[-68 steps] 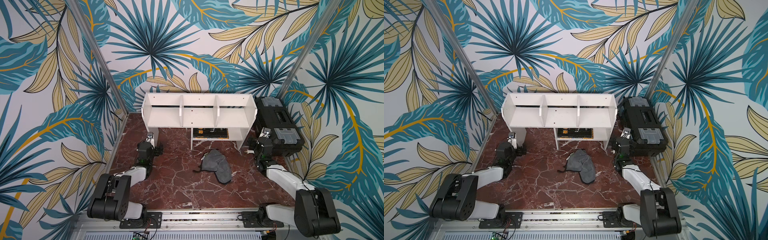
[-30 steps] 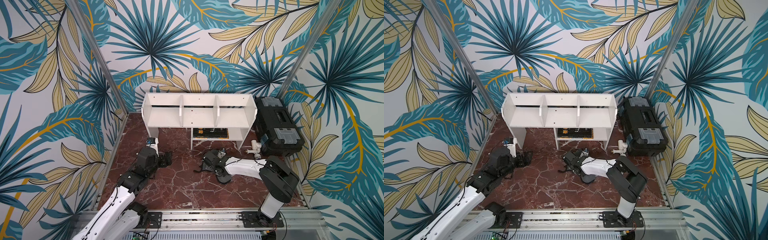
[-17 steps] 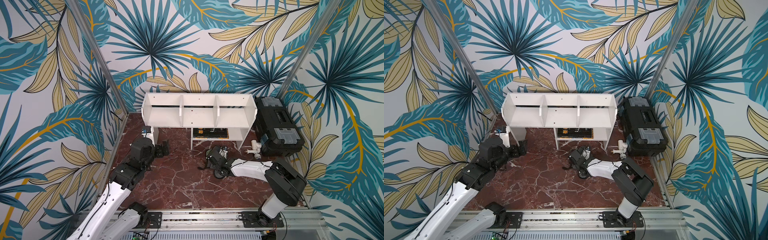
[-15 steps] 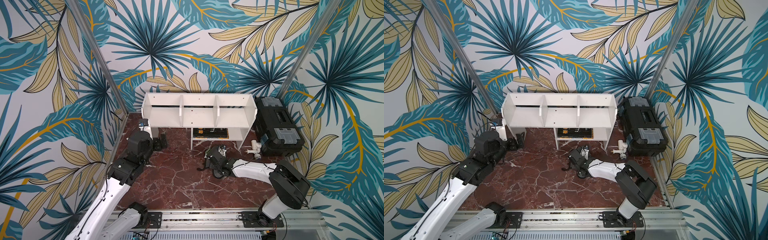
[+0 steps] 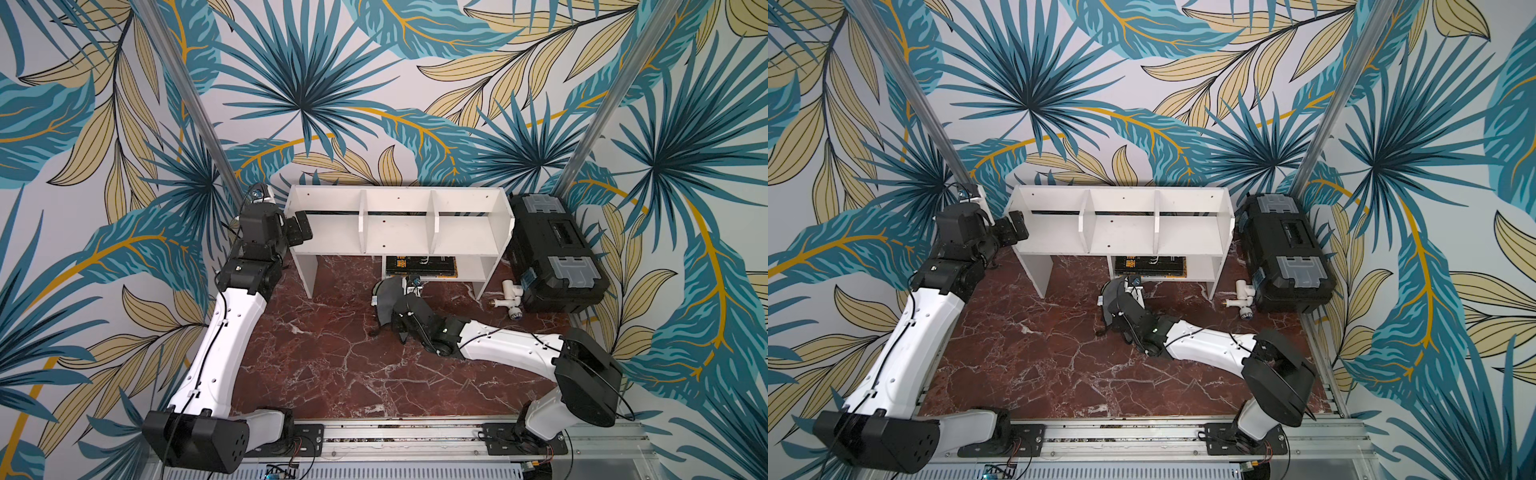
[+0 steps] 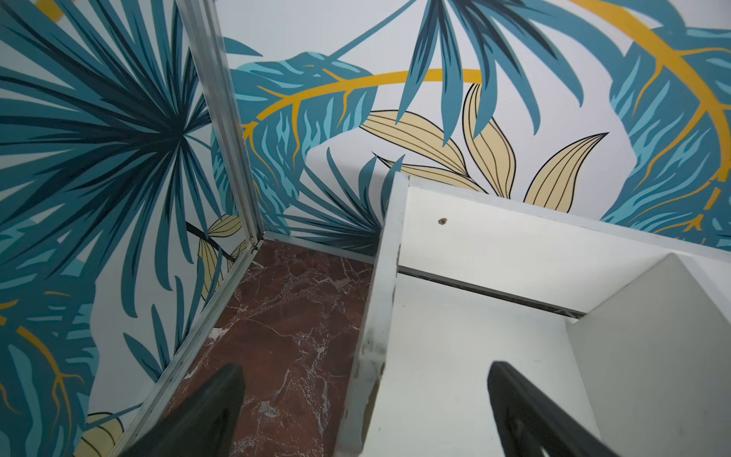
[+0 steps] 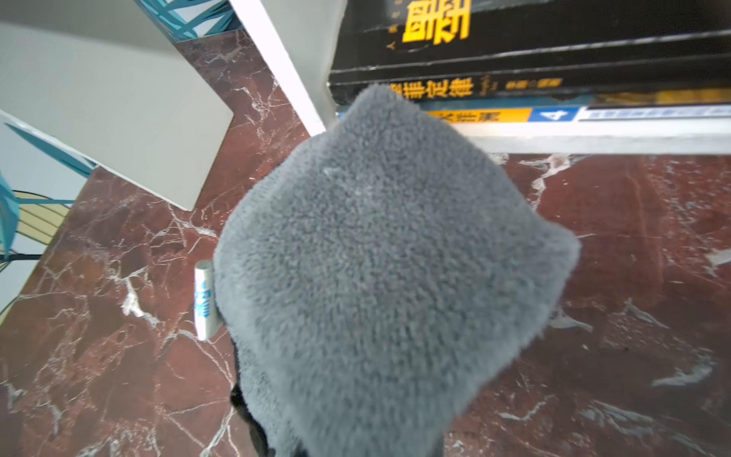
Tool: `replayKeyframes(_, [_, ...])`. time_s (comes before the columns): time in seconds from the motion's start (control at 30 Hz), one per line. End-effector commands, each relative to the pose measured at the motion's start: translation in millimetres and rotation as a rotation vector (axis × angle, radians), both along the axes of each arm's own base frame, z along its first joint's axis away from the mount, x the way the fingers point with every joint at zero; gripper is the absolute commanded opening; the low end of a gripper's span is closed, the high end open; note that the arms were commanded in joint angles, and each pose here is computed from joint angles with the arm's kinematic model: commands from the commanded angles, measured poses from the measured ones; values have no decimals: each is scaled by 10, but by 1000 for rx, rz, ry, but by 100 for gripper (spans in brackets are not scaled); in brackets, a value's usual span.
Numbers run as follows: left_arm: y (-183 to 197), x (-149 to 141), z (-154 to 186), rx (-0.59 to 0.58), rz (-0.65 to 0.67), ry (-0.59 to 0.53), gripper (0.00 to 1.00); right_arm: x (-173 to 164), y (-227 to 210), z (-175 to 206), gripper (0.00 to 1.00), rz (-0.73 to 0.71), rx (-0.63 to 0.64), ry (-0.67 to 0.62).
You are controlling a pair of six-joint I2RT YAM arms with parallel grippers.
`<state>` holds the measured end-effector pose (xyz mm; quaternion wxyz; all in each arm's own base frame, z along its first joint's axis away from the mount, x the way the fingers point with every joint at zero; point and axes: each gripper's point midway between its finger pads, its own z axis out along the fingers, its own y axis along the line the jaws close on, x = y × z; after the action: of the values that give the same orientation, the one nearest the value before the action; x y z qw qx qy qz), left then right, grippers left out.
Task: Wipe the bookshelf clean with a cloth
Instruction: Hold the shelf at the center of the board, then wipe the dust from the shelf.
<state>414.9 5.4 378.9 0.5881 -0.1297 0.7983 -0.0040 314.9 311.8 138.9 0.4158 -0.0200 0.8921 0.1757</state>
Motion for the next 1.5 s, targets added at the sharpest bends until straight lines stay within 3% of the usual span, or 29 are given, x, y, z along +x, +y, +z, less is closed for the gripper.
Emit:
replayKeyframes(0.0, [87, 50, 407, 34, -6, -136, 100, -75, 162, 70, 0, 87, 56, 23])
replayKeyframes(0.1, [196, 171, 334, 28, -18, -113, 100, -143, 157, 67, 0, 111, 73, 13])
replayKeyframes(0.2, [97, 353, 136, 0, -109, -76, 99, -158, 7, 66, 0, 66, 54, -4])
replayKeyframes(0.3, [19, 461, -3, -27, -148, -76, 92, -87, -228, 114, 0, -56, 17, -34])
replayKeyframes(0.4, [-8, 524, -177, -52, -157, -55, 85, 11, -201, 121, 0, -63, -27, -68])
replayKeyframes(0.53, [-25, 565, -313, -85, -155, -45, 67, 198, 36, -12, 0, -33, -140, -38])
replayKeyframes(0.7, [-12, 545, -445, -80, -146, -39, 40, 451, 44, -27, 0, -76, -21, -22])
replayKeyframes(0.8, [36, 535, -507, -72, -119, -31, 30, 562, -262, -63, 0, -146, -9, -26])
replayKeyframes(1.03, [12, 529, -610, -75, -130, -31, 0, 533, -1608, -160, 0, -395, -15, -25])
replayKeyframes(1.13, [-1, 527, -653, -73, -134, -29, 0, 450, -1939, -93, 0, -429, -69, -47])
replayKeyframes(1.23, [-30, 531, -629, -69, -154, -36, 0, 438, -1957, -50, 0, -398, -105, -55])
replayKeyframes(1.47, [-130, 569, -693, -83, -214, -31, 0, 583, -1332, -11, 0, -282, 19, -62])
